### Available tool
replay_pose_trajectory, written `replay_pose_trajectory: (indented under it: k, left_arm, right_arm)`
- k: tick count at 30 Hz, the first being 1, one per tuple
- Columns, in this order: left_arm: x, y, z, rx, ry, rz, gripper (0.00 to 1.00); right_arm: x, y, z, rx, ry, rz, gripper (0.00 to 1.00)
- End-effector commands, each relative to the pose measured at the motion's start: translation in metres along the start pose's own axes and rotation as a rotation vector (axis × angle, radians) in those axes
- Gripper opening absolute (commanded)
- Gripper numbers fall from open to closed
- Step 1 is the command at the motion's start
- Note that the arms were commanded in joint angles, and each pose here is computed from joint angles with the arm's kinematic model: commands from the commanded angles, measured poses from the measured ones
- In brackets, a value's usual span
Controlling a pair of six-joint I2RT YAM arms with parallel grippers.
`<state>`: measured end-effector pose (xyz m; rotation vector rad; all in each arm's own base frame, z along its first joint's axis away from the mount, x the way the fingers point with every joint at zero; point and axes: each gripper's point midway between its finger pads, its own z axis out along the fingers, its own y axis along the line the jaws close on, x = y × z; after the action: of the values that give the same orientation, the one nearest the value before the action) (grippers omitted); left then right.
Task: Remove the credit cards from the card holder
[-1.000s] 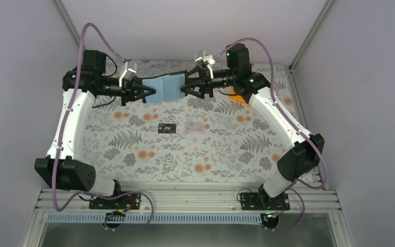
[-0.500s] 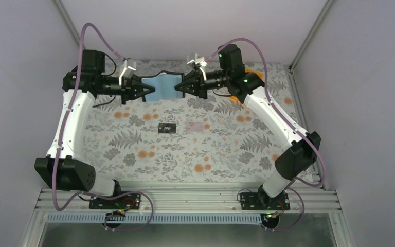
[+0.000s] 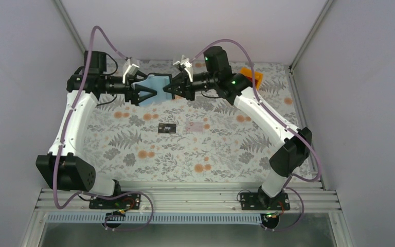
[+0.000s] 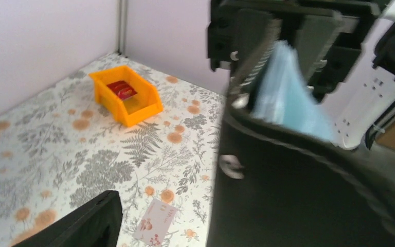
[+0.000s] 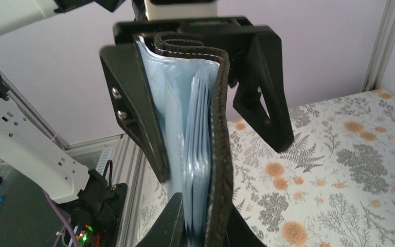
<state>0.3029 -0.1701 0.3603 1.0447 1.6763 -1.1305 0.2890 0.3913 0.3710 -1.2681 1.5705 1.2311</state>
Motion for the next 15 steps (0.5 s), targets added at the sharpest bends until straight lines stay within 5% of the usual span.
replay_pose_trajectory:
  k: [1,7,15]
  left_arm:
    - [0.003,0.019,0.0,-0.106,0.026,-0.001,0.8]
    - [0.005,0.024,-0.001,-0.142,0.036,-0.008,0.78]
    - [0.0,-0.001,0.0,-0.02,-0.004,0.024,0.15]
  right_arm:
    - [-0.029,0.015,0.007,-0.009,-0.052,-0.064,0.04]
    - [-0.03,0.02,0.011,-0.014,-0.046,-0.068,0.04]
    - [-0.029,0.029,0.006,-0.068,-0.046,-0.089,0.04]
